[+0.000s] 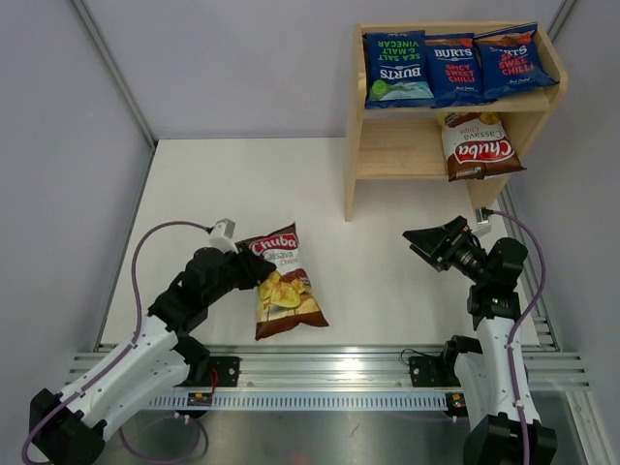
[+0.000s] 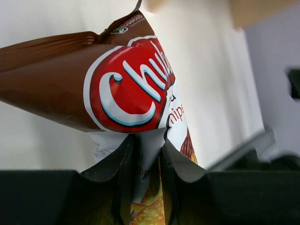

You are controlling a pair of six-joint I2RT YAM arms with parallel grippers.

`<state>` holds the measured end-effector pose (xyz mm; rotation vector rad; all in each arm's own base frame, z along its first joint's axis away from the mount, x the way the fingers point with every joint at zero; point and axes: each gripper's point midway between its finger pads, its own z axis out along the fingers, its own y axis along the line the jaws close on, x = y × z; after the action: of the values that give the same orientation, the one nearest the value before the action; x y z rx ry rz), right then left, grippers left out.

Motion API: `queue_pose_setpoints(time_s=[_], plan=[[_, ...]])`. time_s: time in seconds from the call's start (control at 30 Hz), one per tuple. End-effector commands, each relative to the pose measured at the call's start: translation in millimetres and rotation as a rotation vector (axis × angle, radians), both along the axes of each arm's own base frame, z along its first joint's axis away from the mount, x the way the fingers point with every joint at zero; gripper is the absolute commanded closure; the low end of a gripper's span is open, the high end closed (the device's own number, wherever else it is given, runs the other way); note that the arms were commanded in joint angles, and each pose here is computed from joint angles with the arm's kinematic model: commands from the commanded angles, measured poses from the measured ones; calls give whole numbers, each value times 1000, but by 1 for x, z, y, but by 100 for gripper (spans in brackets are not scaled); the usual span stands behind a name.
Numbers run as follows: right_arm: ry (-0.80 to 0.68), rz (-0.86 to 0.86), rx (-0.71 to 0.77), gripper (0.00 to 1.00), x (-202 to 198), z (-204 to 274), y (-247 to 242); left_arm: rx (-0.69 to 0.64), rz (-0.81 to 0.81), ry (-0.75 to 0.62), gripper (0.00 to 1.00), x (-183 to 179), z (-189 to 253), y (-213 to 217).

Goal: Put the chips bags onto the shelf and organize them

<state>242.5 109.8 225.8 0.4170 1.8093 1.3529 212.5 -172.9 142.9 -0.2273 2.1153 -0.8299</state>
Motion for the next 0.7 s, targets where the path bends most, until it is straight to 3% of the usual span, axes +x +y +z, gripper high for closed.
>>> queue_pose_setpoints(time_s=[0.0,0.13,0.23,0.3,0.43,0.67], plan=[[-105,149,-51,1,-21,16,20,-125,-530,-288,92,-35,83,-65],[-145,321,-119,1,-43,13,51,-175,-805,-225,91,-71,79,-98],[-97,386,-161,1,-51,7,65,-179,-1003,-203,94,-101,71,-123],[-99,418,-160,1,-58,7,71,-185,-1092,-256,94,-117,73,-133],[-108,395,-201,1,-61,8,69,-216,-1369,-421,93,-190,87,-146],[-82,536,-145,0,-89,3,89,-194,-1428,-530,99,-209,88,-142]])
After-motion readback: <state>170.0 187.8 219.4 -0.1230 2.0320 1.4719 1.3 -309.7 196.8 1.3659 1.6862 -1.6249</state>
